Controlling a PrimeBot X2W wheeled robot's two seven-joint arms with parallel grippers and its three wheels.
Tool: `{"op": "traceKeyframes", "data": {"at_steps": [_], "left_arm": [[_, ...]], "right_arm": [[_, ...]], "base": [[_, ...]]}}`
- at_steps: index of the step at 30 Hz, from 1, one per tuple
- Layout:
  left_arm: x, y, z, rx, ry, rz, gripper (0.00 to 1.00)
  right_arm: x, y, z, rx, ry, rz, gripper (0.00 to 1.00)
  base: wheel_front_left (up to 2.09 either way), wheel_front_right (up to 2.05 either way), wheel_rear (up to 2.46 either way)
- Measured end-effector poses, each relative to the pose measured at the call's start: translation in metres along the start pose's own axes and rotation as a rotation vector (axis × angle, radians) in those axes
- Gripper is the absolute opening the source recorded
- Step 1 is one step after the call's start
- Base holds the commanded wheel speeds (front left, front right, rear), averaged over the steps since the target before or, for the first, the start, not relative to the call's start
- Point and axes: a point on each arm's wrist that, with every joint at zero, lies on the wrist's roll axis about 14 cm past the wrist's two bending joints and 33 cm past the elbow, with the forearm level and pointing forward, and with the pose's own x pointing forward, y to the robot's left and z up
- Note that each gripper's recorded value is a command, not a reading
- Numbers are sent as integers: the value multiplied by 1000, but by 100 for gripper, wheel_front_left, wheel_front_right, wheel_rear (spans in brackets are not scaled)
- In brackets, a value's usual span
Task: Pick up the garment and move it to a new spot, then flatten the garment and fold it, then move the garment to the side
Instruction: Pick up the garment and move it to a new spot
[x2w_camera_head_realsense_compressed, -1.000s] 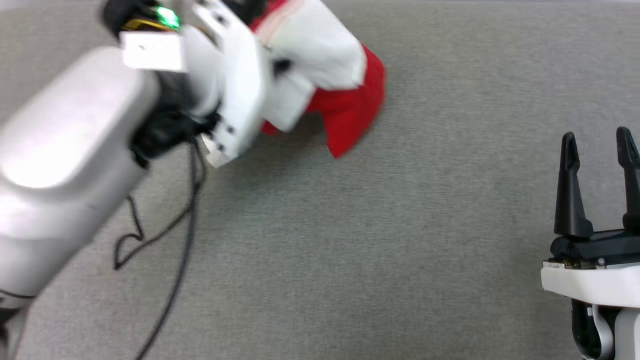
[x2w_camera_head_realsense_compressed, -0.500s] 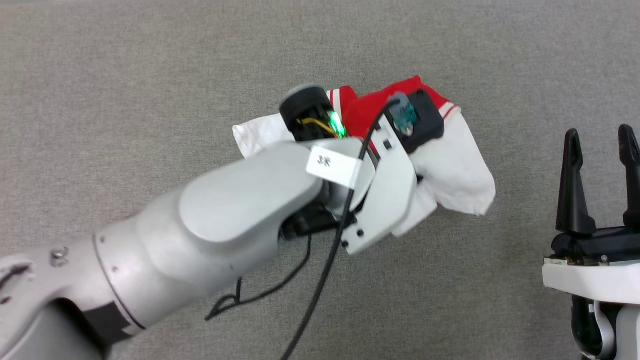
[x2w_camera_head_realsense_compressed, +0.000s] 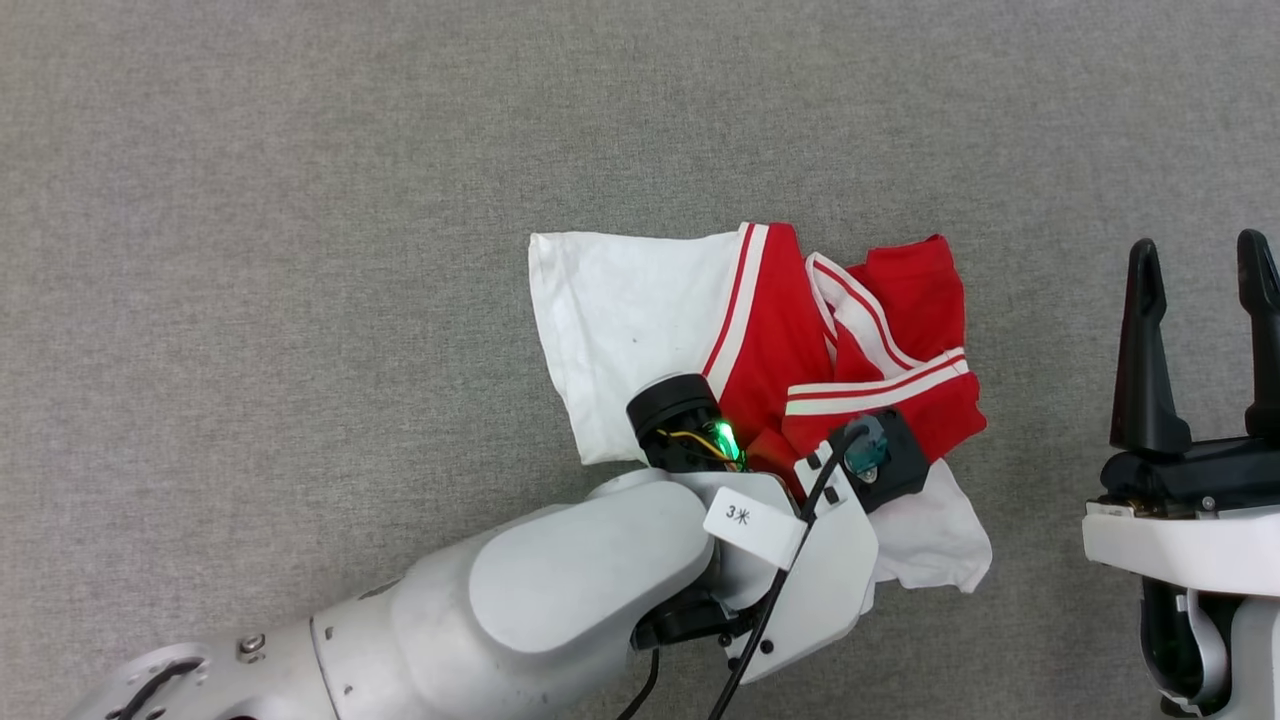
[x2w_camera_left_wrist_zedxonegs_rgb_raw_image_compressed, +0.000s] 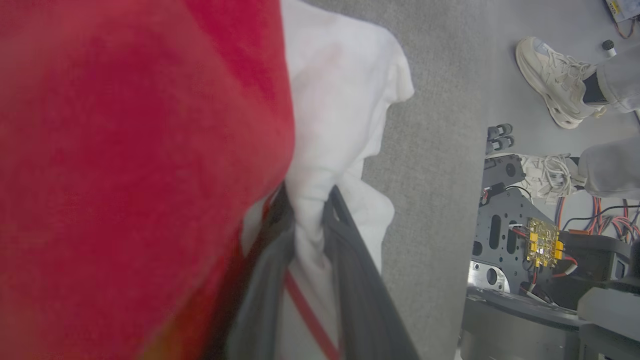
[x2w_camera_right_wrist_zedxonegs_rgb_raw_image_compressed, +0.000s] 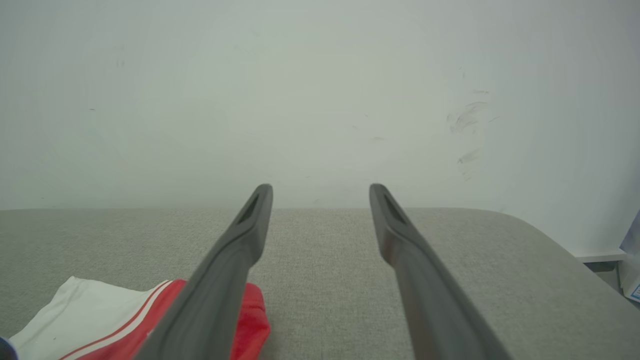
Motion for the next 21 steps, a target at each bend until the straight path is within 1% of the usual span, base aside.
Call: {"op": "traceKeyframes", "data": {"at_steps": [1,2,3,8,11,14,16,18,21], "left_arm": [[0,0,0,5,0,5,0],[0,1,1,13,-11,15,15],[0,2,2,18,-25,25,100],[-9,-6,29,51,-165,51,100],[-24,-12,54,64,-310,66,100],[-44,-12,74,80,-438,108,100],[-62,-2,86,93,-523,175,100],[-83,11,96,100,-611,273,100],[-109,24,96,83,-709,399,100]], "right_arm": [[0,0,0,0,0,0,100],[0,0,1,0,-1,0,100],[-1,0,2,0,-3,0,100],[-7,0,10,-3,-15,1,100],[-14,0,17,-4,-23,-1,100],[-22,3,24,-3,-31,6,100],[-27,6,29,-2,-37,14,100],[-31,9,33,2,-44,24,100],[-35,15,37,9,-50,41,100]], "base": [[0,0,0],[0,0,0],[0,0,0],[0,0,0],[0,0,0],[0,0,0],[0,0,0],[0,0,0],[0,0,0]]}}
